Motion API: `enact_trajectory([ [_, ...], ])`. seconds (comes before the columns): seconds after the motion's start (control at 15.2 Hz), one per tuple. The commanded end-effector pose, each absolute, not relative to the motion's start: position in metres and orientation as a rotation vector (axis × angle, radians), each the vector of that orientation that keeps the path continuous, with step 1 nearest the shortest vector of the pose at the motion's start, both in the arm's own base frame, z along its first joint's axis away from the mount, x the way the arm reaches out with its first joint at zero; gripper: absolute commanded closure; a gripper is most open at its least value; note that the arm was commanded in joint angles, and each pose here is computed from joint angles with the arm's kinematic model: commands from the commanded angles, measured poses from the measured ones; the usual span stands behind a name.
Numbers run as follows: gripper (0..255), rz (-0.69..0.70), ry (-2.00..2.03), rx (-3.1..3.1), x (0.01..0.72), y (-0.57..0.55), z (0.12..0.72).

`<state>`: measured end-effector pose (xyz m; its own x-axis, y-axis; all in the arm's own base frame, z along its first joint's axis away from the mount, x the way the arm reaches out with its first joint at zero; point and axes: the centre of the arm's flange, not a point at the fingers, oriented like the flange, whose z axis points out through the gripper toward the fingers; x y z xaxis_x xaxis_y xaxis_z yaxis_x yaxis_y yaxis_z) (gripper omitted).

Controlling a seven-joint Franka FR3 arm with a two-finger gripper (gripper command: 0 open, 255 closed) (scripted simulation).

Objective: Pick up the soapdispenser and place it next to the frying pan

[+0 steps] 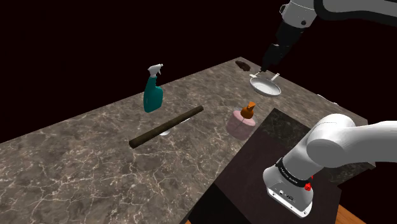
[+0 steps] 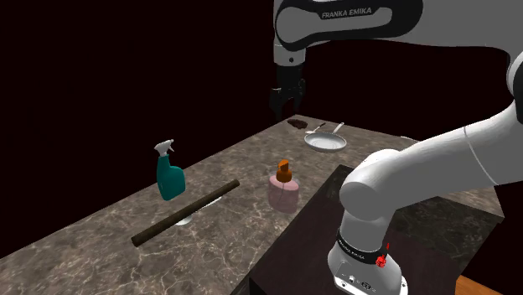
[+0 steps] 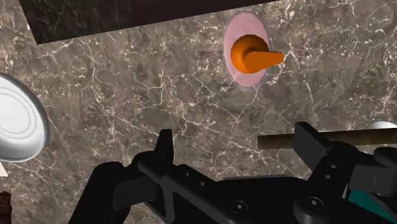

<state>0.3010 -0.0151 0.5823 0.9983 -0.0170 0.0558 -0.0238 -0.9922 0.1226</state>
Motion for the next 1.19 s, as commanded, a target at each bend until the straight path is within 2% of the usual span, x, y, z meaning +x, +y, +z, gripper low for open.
enact_trajectory([
  [0.0, 0, 0.083, -0.031, 3.017, 0.301, -0.015, 0.582],
  [1.12, 0, -0.086, 0.218, 3.111, 0.339, 0.008, 0.368],
])
